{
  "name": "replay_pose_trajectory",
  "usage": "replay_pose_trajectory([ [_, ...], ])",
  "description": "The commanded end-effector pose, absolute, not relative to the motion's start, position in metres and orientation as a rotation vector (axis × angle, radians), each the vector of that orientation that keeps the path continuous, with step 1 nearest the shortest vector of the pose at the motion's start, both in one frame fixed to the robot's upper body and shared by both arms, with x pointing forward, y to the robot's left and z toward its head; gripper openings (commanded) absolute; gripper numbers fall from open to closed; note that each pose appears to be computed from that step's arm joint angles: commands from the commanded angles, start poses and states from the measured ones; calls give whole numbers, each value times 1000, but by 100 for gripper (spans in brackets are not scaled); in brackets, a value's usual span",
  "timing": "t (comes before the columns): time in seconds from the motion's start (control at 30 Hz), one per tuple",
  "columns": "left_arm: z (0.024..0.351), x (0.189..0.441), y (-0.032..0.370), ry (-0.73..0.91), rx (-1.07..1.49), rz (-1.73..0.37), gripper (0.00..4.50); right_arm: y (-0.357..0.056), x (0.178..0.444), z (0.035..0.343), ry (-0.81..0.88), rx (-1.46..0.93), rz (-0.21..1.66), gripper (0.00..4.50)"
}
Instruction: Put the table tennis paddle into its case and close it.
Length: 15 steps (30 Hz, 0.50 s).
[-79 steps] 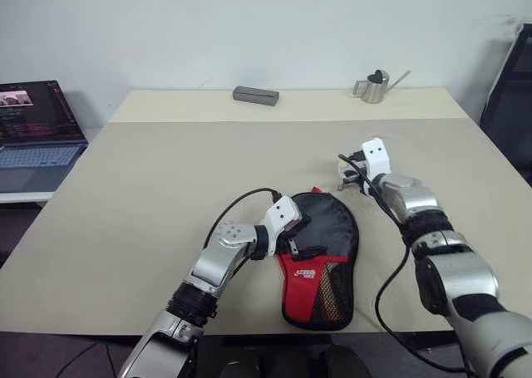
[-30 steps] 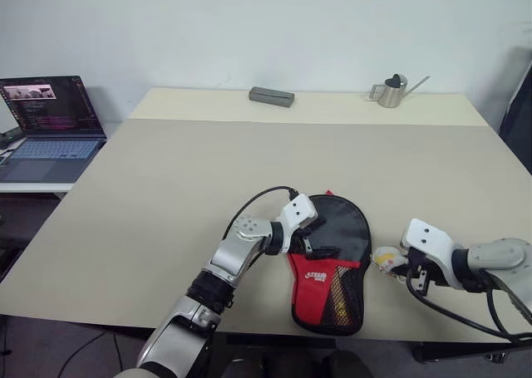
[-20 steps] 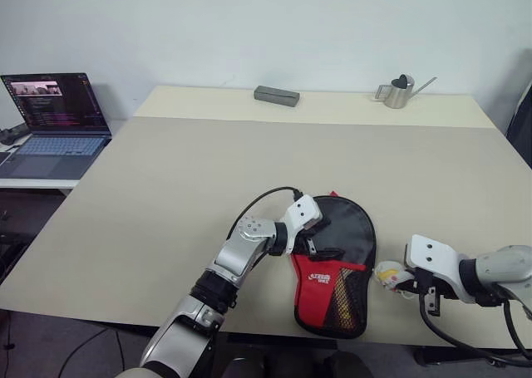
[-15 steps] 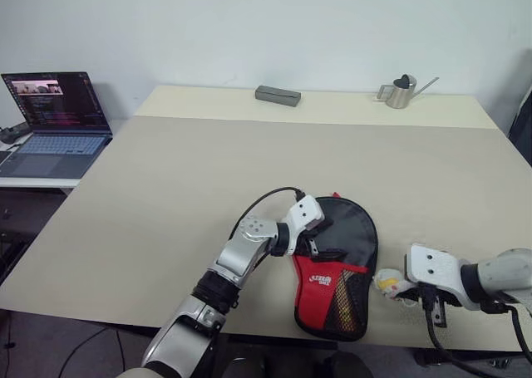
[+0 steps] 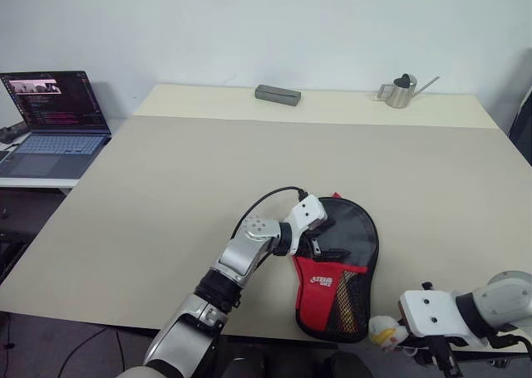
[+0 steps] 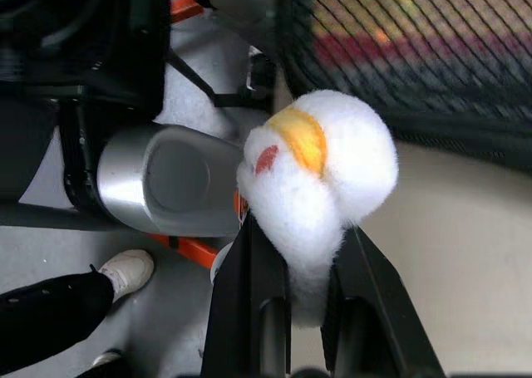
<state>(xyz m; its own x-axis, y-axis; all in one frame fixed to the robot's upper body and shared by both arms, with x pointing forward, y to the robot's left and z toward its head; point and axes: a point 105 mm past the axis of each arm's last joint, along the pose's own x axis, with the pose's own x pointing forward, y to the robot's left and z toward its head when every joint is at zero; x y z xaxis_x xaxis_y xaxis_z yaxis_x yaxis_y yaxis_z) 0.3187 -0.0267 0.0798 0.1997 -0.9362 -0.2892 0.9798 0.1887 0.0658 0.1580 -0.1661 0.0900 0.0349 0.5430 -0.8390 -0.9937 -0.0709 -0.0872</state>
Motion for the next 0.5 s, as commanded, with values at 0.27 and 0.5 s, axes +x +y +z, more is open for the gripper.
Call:
replay_pose_trajectory([
  [0.27, 62, 313, -32, 280, 251, -1375, 450, -137, 132, 97, 608, -912, 1616, 6],
  [0.5, 62, 314, -33, 279, 256, -1379, 450, -133, 150, 97, 568, -902, 1518, 6],
])
